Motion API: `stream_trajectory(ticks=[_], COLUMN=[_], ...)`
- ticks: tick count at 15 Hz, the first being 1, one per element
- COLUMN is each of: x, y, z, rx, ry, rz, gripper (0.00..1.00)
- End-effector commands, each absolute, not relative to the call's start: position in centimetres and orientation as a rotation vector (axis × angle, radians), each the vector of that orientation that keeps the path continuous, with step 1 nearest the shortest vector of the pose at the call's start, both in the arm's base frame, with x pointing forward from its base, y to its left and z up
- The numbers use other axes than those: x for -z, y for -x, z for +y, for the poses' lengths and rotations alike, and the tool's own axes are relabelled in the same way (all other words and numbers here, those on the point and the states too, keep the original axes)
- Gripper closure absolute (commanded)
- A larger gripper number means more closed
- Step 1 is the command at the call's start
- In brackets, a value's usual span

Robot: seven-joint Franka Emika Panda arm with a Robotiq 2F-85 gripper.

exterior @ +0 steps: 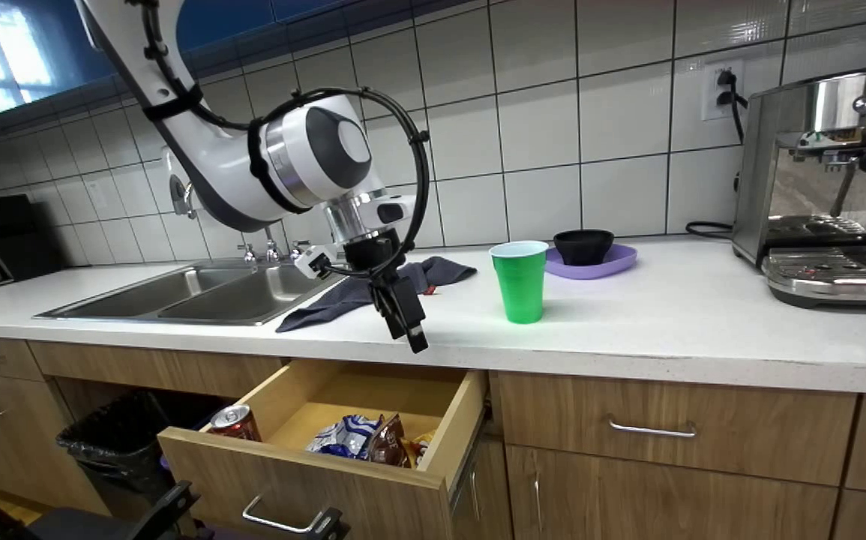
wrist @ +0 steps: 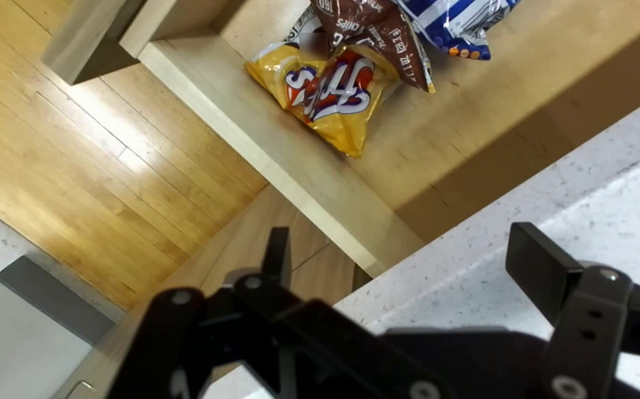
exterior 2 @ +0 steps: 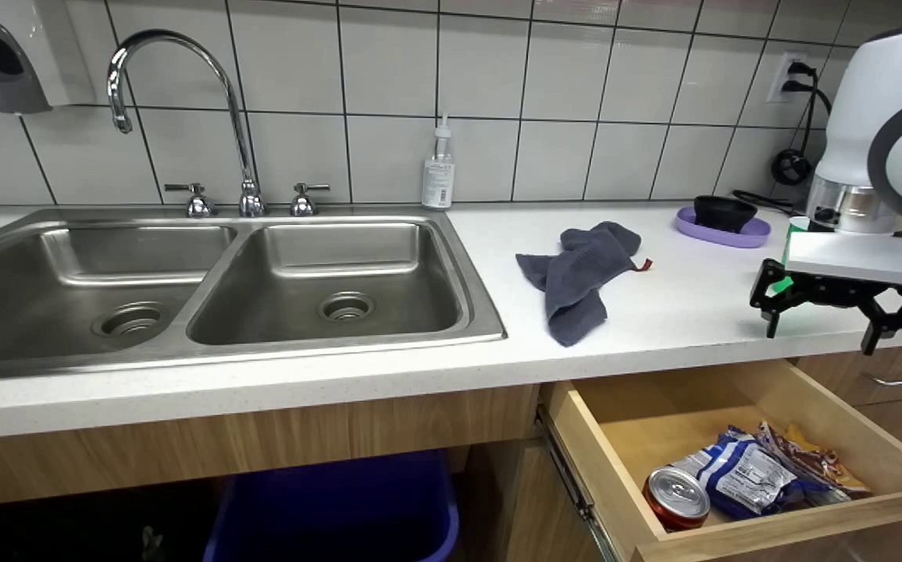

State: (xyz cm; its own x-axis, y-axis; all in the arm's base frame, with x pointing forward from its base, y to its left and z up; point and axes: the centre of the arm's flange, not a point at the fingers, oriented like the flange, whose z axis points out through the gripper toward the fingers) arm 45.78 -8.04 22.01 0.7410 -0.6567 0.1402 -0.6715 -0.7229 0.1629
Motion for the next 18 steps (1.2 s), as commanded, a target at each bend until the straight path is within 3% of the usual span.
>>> stream_trajectory(ticks=[1,18], x=[-24.1,-26.5], y=[-45.4,-39.1], z=[-8.5,-8.4], rx=[-0.080,0.188], ry=[-2.786,-2.913], rz=[-0.975,-0.611], gripper=[0.00,0.00])
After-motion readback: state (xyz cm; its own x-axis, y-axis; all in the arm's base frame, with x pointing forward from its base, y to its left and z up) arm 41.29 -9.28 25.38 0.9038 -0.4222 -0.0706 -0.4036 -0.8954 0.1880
